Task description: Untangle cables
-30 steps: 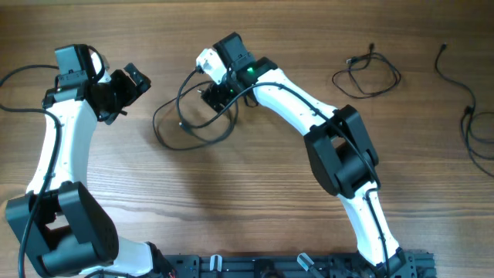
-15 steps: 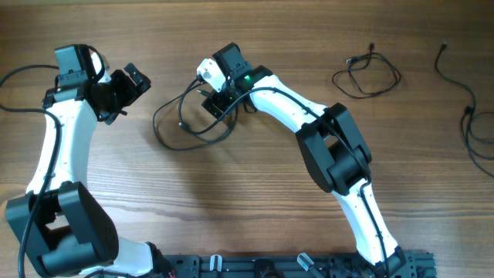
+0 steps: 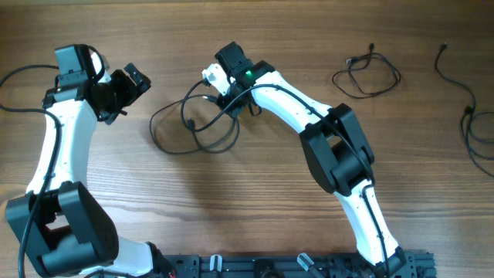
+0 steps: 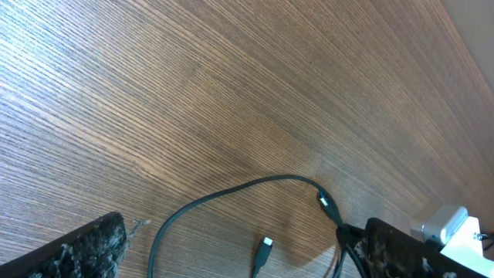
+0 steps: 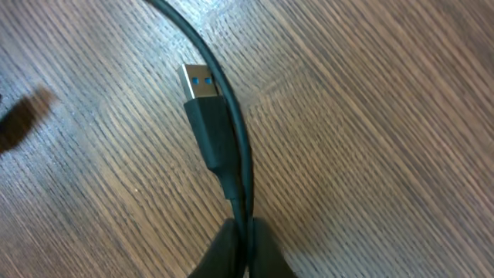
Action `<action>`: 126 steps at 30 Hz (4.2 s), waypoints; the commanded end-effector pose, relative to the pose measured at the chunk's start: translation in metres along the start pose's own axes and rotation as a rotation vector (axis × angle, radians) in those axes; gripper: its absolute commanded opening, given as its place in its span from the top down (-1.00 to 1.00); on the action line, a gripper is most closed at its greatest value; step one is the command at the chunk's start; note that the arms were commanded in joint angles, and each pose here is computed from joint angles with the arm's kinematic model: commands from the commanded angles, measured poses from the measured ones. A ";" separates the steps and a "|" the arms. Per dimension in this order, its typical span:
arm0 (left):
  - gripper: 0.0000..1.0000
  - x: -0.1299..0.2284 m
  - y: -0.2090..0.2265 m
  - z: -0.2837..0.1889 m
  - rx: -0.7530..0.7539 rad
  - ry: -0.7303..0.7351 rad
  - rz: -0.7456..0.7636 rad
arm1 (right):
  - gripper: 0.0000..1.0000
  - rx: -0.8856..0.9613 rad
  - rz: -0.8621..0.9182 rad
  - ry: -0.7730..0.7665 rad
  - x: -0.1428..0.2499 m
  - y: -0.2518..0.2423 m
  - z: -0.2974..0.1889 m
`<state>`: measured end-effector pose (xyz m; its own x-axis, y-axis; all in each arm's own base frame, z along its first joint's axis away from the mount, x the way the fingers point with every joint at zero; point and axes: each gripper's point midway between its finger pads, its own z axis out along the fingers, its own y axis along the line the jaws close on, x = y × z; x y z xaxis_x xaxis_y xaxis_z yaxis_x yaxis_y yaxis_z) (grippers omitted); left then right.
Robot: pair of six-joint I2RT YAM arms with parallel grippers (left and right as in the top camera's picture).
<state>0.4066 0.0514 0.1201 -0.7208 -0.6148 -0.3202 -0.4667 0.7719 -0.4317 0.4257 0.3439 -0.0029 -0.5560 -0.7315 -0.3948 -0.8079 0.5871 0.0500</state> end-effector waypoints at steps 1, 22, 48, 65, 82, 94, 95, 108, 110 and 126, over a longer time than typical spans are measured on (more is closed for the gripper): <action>-1.00 0.001 0.005 0.003 -0.015 0.003 -0.015 | 0.40 0.099 0.119 0.173 0.055 -0.017 0.032; -1.00 0.001 0.005 0.003 -0.015 0.003 -0.015 | -0.39 -0.114 -0.071 0.061 0.060 0.023 0.062; -1.00 0.001 0.005 0.003 -0.015 0.003 -0.015 | 0.91 0.082 -0.110 -0.167 -0.008 0.020 -0.164; -1.00 0.001 0.005 0.003 -0.015 0.003 -0.015 | 0.92 0.067 0.536 -0.018 0.112 -0.087 -0.236; -1.00 0.001 0.005 0.003 -0.015 0.003 -0.015 | -0.59 0.118 0.211 0.024 0.080 -0.031 -0.141; -1.00 0.001 0.005 0.003 -0.015 0.003 -0.015 | -0.79 0.154 0.032 0.105 0.077 -0.029 -0.081; -1.00 0.001 0.005 0.003 -0.015 0.003 -0.015 | -0.82 0.158 0.011 0.093 0.073 -0.031 -0.077; -1.00 0.001 0.005 0.003 -0.015 0.003 -0.015 | -0.99 0.250 -0.089 0.080 0.070 -0.063 -0.048; -1.00 0.001 0.005 0.003 -0.015 0.003 -0.015 | -0.99 0.239 -0.113 0.115 0.078 -0.061 -0.048; -1.00 0.001 0.005 0.003 -0.015 0.003 -0.015 | 0.74 0.100 0.022 0.200 0.109 -0.036 -0.023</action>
<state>0.4066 0.0513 0.1201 -0.7209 -0.6148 -0.3198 -0.4668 0.7719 -0.4316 0.4015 0.2420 -0.0003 -0.5569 -0.7852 -0.2708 -0.7987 0.5958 -0.0848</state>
